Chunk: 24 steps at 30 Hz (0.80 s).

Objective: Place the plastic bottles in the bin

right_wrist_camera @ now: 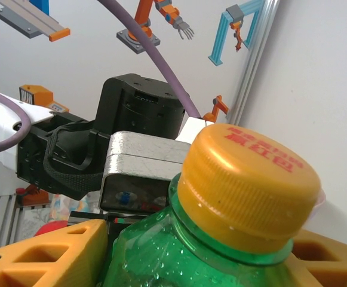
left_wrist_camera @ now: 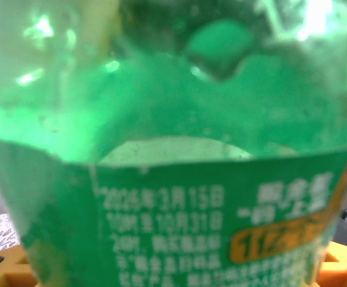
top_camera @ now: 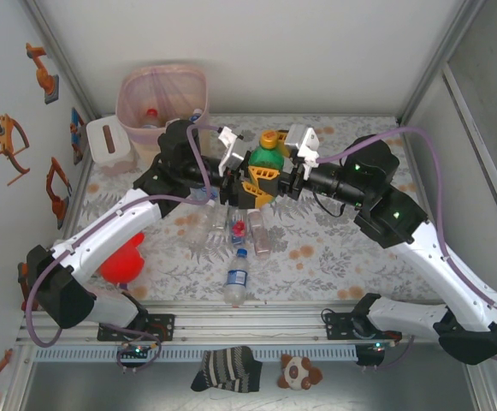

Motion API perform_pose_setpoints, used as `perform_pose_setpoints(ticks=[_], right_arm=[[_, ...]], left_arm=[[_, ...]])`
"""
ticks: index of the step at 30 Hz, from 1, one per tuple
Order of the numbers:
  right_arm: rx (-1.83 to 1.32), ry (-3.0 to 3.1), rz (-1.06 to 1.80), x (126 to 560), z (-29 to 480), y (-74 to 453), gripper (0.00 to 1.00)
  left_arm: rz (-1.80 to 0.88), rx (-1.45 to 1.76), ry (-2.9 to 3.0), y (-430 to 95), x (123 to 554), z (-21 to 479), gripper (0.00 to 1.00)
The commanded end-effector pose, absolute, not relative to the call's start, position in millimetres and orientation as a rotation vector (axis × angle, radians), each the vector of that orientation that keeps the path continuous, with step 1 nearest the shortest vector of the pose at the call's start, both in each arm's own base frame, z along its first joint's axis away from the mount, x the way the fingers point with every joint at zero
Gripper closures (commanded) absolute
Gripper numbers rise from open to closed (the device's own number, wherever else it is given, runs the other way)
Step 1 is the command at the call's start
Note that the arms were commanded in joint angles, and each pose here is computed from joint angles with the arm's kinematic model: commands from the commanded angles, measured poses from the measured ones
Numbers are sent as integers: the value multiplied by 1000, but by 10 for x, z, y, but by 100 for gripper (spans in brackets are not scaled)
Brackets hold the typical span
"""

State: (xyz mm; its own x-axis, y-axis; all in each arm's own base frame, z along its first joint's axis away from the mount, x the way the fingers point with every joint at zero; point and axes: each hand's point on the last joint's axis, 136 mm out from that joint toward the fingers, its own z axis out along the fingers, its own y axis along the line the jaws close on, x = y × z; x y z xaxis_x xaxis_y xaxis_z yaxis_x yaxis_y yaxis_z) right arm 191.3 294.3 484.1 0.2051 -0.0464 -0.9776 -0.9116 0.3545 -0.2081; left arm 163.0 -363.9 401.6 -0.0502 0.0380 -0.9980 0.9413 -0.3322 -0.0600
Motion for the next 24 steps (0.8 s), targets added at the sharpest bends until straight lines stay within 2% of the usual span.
perform_pose_setpoints(ticks=[1, 3, 10, 14, 20, 24], right_arm=[[-1022, 1121, 812, 1759, 5067, 2856, 54], [-1017, 1118, 808, 1753, 5072, 2839, 51], [-1003, 1135, 793, 1747, 5048, 2783, 24], [-987, 1149, 783, 1728, 5050, 2719, 15], [-949, 1163, 744, 1698, 5069, 2570, 14], [-927, 1172, 725, 1677, 5080, 2484, 15]], left_arm=[[-1448, 1467, 1000, -3604, 1574, 4190, 51], [-1442, 1469, 998, -3597, 1571, 4189, 52], [-1398, 1468, 1021, -3558, 1619, 4179, 52], [-1364, 1444, 1062, -3539, 1711, 4195, 53], [-1262, 1386, 1130, -3462, 1903, 4194, 53], [-1136, 1288, 1260, -3361, 2220, 4185, 53]])
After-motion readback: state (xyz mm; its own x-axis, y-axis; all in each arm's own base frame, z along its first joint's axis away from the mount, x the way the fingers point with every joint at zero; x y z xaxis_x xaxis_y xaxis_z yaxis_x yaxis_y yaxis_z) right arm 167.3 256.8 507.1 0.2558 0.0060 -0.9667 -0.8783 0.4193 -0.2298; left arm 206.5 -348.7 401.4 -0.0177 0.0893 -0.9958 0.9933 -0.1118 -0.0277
